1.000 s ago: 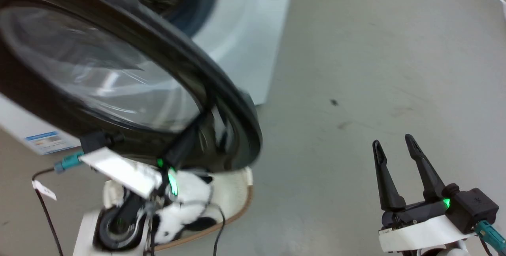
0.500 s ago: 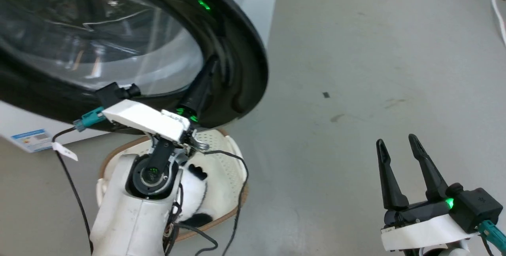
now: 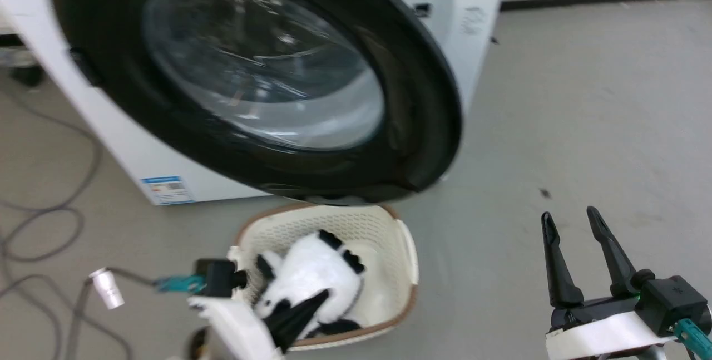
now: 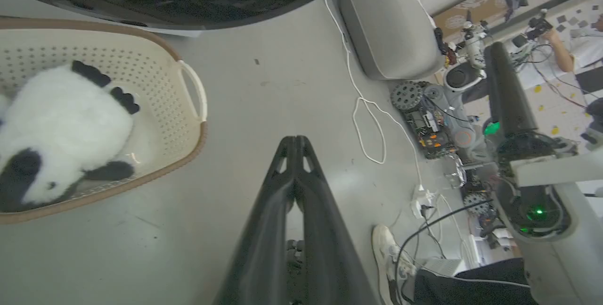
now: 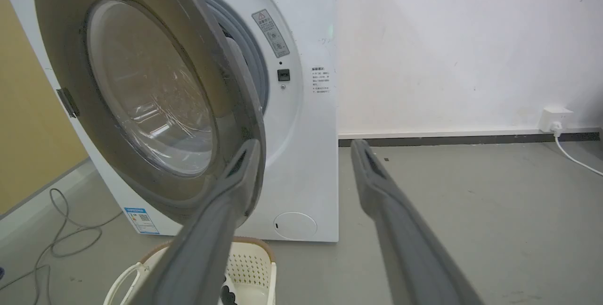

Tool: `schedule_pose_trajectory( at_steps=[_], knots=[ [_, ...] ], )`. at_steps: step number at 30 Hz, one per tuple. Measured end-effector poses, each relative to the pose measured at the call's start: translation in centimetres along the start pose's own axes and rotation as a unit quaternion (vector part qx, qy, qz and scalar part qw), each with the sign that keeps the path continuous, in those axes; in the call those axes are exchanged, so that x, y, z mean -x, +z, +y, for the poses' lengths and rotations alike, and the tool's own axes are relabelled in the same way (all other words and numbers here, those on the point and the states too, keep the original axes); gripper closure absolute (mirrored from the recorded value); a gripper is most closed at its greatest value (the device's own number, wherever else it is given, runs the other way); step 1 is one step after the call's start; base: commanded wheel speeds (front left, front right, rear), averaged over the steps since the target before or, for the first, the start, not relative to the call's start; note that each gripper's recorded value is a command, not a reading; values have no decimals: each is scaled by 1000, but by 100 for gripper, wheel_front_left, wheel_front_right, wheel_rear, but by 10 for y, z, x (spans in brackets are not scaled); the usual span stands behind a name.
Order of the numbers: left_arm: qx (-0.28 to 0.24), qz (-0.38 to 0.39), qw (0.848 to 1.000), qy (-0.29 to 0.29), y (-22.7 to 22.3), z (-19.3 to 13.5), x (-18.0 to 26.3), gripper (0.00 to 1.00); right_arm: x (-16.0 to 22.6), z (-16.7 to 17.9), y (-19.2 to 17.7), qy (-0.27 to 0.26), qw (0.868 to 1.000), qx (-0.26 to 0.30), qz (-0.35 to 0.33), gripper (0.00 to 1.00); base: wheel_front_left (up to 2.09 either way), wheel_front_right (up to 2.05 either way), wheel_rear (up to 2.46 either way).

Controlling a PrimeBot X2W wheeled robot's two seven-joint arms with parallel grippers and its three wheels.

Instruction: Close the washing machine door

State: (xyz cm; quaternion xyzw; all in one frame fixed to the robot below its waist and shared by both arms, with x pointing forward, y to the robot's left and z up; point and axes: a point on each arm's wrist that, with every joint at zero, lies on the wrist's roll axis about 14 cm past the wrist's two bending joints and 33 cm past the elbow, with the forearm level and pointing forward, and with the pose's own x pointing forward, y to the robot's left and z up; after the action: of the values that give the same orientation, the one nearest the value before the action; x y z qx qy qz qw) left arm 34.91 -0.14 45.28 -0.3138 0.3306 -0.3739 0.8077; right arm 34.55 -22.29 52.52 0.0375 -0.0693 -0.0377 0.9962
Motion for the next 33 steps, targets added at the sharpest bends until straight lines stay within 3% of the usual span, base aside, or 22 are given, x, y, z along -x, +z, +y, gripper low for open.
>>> schedule_pose_trajectory(
  at_steps=[4,5,7,14,17,20,21,22,23,27,28,29,30,33],
  knots=[
    [-124,-62,985,104,18,50,48,100,-6,20,4,31,999,-9,-9,0,0,0,0],
    [-179,-158,957,165,51,72,85,100,-10,36,6,56,998,-11,-14,0,0,0,0],
    [-205,-244,930,184,78,70,108,100,-12,45,8,71,997,-11,-19,0,0,0,0],
    [-287,-420,825,247,142,32,184,100,-13,72,14,113,993,-5,-30,0,0,0,0],
    [-316,-417,812,260,123,23,188,100,-12,78,15,123,992,-5,-30,0,0,0,0],
    [-319,-410,815,258,102,16,182,100,-10,83,13,130,991,-4,-28,0,0,0,0],
    [-324,-402,816,260,95,16,179,75,-9,84,13,132,991,-4,-27,0,0,0,0],
    [-325,-396,818,262,89,16,177,13,-9,86,12,135,991,-4,-26,0,0,0,0],
    [-324,-393,820,261,84,16,175,0,-9,88,11,138,990,-3,-24,0,0,0,0],
    [-324,-385,824,261,76,17,171,0,-8,94,6,148,989,-2,-17,0,0,0,0],
    [-319,-392,821,265,77,17,173,0,-7,98,5,153,988,-3,-15,5,0,0,0],
    [-315,-397,820,267,78,18,176,0,-7,101,3,159,987,-2,-13,67,0,0,0],
    [-315,-398,819,268,78,18,177,0,-7,104,3,165,986,-2,-12,100,0,0,0],
    [-323,-388,820,268,76,20,175,0,-7,113,-3,184,983,4,-4,100,0,0,0]
  ],
)
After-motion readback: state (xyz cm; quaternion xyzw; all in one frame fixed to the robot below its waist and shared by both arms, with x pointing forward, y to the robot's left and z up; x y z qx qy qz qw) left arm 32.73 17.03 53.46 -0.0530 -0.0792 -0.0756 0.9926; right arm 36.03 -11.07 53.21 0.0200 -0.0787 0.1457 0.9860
